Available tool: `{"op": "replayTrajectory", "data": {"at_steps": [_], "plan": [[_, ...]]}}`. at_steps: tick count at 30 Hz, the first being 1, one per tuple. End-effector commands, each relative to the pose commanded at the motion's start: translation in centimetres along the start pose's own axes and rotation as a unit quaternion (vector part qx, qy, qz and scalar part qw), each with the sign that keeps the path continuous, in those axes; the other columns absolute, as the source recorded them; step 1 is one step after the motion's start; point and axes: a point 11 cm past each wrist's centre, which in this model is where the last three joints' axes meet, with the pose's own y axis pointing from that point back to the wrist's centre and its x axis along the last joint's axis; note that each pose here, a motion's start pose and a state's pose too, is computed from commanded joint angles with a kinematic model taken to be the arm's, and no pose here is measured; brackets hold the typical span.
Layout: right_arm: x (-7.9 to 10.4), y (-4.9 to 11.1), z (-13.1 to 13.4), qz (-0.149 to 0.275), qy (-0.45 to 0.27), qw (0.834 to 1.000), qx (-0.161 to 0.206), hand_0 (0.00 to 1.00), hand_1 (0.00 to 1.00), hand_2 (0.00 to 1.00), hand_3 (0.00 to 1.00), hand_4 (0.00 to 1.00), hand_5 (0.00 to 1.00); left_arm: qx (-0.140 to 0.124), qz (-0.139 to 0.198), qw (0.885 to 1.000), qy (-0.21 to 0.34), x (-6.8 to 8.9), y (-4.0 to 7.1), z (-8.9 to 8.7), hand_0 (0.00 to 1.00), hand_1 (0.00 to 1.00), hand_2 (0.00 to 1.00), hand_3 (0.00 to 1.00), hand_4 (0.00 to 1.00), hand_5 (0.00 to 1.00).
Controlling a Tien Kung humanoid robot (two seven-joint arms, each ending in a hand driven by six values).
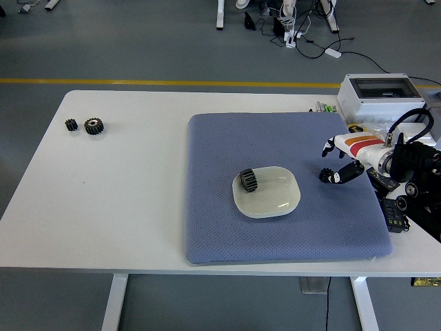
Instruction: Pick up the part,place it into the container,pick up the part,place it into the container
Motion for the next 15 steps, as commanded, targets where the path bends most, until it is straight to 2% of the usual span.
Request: {"op": "replayTrajectory", "data": {"at_steps": [15], "plan": [[-1.7, -0.5, 0.2, -0.011, -0.009, 1.000, -0.007, 0.440, 0.585, 0.742, 0.659, 0.912, 0.326, -0.002, -0.001, 1.000, -0.003, -0.1, 0.0, 0.2, 0.720, 0.699, 0.673, 0.554, 0.642, 0.580]]}}
